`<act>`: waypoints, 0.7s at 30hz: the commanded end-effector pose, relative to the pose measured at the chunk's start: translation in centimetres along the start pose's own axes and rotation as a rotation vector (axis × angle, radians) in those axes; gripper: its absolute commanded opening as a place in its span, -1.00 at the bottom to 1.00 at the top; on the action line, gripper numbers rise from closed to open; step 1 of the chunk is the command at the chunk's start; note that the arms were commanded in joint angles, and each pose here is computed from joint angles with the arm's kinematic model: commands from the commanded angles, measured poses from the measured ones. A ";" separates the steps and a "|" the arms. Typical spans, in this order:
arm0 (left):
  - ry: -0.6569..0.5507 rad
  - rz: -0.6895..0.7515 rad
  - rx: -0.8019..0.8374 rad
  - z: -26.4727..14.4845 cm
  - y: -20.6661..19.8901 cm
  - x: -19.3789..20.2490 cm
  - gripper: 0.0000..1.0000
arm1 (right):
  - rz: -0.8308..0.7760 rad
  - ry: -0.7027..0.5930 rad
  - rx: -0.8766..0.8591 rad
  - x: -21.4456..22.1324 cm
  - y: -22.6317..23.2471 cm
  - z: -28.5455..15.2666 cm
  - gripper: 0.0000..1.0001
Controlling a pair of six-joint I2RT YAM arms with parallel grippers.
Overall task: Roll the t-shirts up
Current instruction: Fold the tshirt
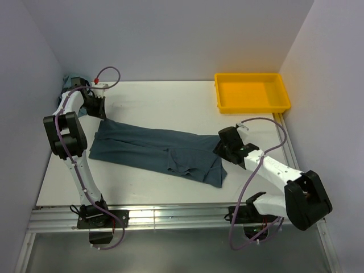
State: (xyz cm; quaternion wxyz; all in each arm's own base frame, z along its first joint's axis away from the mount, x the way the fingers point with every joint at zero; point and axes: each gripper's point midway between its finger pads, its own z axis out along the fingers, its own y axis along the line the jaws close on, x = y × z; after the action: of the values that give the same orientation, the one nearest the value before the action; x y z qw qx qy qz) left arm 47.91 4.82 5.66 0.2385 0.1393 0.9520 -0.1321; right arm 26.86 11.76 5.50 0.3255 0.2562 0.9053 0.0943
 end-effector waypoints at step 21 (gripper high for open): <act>-0.051 -0.041 -0.197 -0.5 3.8 -2.4 -0.99 | 0.117 0.023 -0.020 -1.0 -1.8 3.6 0.41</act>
State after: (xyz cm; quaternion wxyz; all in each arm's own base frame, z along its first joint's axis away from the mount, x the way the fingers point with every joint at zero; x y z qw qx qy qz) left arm 49.14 6.97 5.77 0.2483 0.1035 0.9604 -0.0723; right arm 28.40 9.42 2.30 0.2984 0.3106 0.8958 0.1099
